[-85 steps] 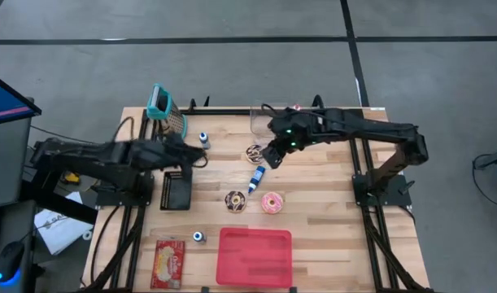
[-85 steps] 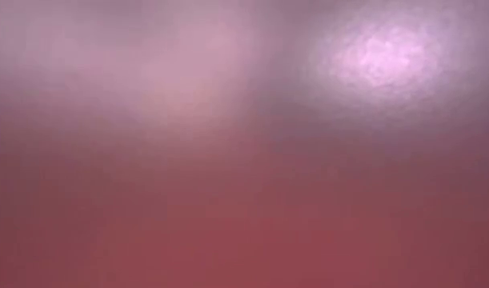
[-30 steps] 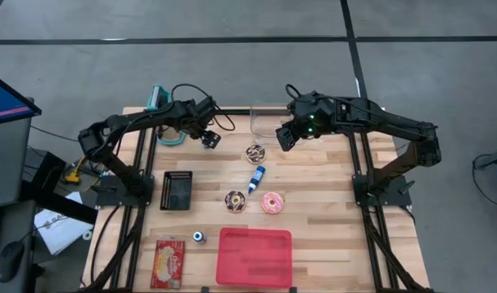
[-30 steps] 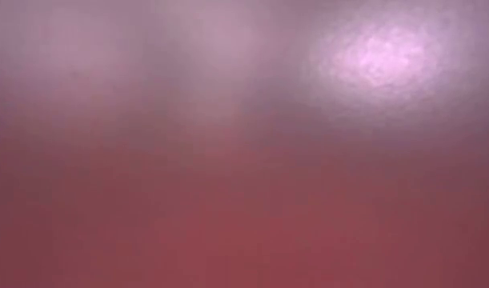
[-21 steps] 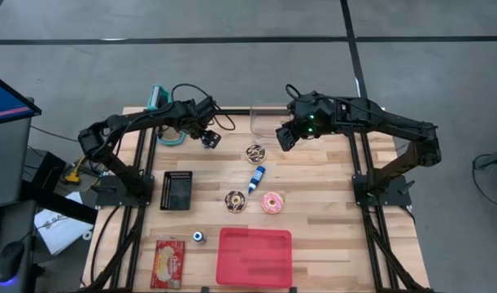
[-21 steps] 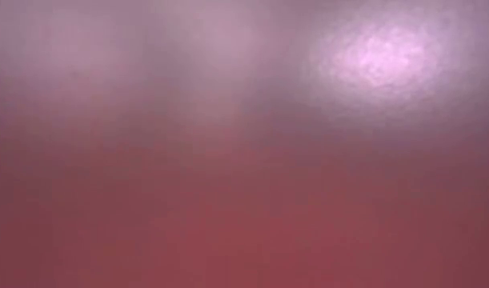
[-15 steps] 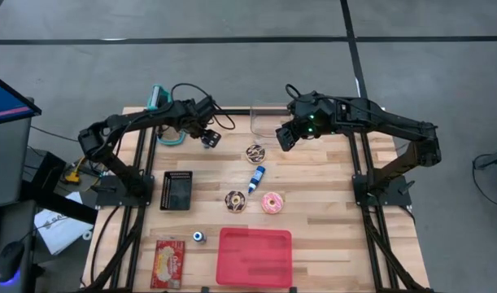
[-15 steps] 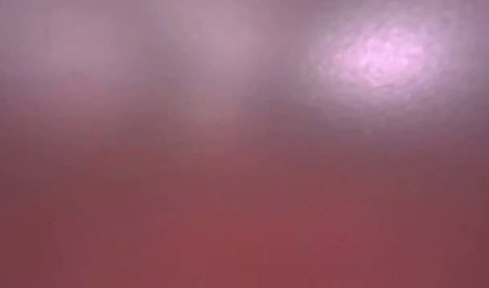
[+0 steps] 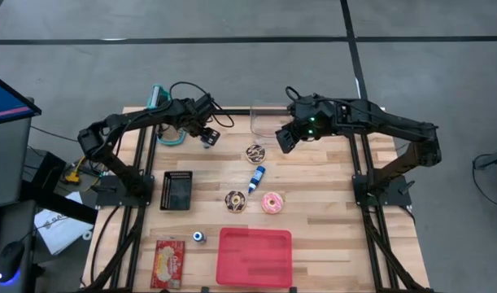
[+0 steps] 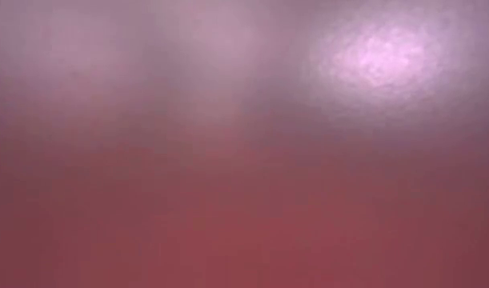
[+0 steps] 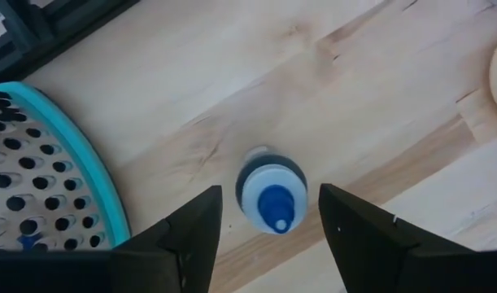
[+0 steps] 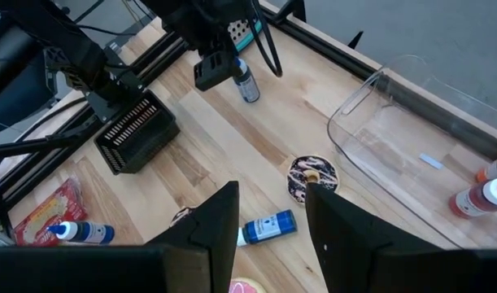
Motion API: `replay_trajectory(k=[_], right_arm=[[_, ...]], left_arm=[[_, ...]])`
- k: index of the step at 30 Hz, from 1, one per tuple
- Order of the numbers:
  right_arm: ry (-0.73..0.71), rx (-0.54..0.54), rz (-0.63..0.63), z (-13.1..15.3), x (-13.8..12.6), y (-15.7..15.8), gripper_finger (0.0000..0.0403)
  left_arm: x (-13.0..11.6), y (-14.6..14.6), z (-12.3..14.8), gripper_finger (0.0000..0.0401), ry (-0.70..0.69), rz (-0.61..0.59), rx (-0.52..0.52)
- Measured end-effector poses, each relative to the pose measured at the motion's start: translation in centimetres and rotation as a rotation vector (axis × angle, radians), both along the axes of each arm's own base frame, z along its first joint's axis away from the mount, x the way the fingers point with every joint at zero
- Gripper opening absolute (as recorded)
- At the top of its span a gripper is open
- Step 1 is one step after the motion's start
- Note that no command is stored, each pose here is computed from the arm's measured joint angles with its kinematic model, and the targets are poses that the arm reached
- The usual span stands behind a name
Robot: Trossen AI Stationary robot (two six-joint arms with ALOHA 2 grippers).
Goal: Pick & Place Food Item
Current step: Put the top left blue food coloring bottle into the transparent bin
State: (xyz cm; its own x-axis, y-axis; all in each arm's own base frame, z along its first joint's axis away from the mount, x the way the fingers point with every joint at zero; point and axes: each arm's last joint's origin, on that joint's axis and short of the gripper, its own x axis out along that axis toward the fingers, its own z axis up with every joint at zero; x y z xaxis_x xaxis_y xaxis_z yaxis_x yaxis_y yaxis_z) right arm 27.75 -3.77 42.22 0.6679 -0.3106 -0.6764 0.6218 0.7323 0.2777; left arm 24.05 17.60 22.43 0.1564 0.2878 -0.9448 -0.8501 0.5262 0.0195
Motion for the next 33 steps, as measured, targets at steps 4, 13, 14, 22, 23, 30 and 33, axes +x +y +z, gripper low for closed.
replay_trajectory(k=[4,13,14,22,23,30,33], right_arm=[[-0.018,-0.002,0.0,0.3,-0.3,0.0,0.0136],[-0.075,-0.034,-0.03,1.5,-1.6,0.0,0.0136],[-0.077,-0.04,-0.037,1.6,-1.7,0.0,0.0136],[-0.084,-0.045,-0.045,1.9,-2.3,0.1,0.0136],[-0.081,-0.045,-0.045,1.9,-2.3,0.1,0.0136],[-0.073,-0.04,-0.049,1.9,-2.4,0.1,0.0136],[-0.071,-0.038,-0.051,1.8,-2.4,0.1,0.0136]], left_arm=[[0.1,0.0,0.0,0.02,-0.012,-0.004,-0.004],[-0.6,-0.6,-2.1,0.02,0.001,-0.004,-0.053],[-0.7,-0.6,-2.3,0.02,0.001,0.001,-0.061],[-0.5,-0.6,-2.7,0.02,-0.028,0.011,-0.045],[-0.5,-0.5,-2.7,0.02,-0.032,0.011,-0.042],[-0.2,-0.3,-2.6,0.02,-0.06,0.009,-0.021],[-0.2,-0.3,-2.5,0.02,-0.066,0.009,-0.016]])
